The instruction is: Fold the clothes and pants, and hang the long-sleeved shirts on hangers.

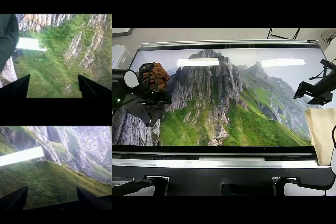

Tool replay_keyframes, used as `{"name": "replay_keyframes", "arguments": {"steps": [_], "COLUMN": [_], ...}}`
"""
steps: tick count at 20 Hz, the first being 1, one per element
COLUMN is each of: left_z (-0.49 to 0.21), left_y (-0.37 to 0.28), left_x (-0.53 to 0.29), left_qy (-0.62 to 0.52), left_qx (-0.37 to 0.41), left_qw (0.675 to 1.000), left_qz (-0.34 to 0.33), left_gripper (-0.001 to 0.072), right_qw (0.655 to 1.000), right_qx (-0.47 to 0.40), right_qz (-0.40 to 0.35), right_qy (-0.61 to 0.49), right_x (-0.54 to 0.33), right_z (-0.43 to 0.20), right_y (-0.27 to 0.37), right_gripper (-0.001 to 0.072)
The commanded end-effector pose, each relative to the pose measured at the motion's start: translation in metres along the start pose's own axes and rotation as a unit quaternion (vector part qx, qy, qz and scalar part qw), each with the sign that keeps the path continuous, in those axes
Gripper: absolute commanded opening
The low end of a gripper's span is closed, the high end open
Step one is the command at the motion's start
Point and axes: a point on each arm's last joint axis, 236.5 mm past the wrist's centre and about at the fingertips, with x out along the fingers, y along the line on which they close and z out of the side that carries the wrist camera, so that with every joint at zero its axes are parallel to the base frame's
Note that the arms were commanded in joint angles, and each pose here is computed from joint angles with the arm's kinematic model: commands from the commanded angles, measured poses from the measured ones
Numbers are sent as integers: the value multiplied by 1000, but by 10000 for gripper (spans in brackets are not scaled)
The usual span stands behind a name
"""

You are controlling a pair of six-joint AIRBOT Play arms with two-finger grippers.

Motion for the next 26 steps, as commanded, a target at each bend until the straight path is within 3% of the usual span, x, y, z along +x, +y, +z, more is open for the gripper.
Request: {"name": "replay_keyframes", "arguments": {"steps": [1,10,15,22,24,26], "left_z": [0,0,7,68,80,70], "left_y": [0,0,-1,-16,29,100], "left_x": [0,0,1,1,-2,1], "left_qy": [0,0,-14,-137,-147,-115], "left_qx": [0,0,0,-7,-79,-194], "left_qw": [1000,1000,1000,990,986,974], "left_qz": [0,0,-2,-29,2,7], "left_gripper": [715,715,714,715,716,716], "right_qw": [1000,1000,989,977,977,980], "right_qx": [-1,0,0,16,12,-9], "right_qz": [0,1,13,36,31,22], "right_qy": [0,-9,-146,-211,-211,-199], "right_x": [0,0,-10,-21,-18,-10], "right_z": [0,4,68,98,99,98], "right_y": [1,1,7,15,13,11], "right_gripper": [704,704,704,702,697,609]}}
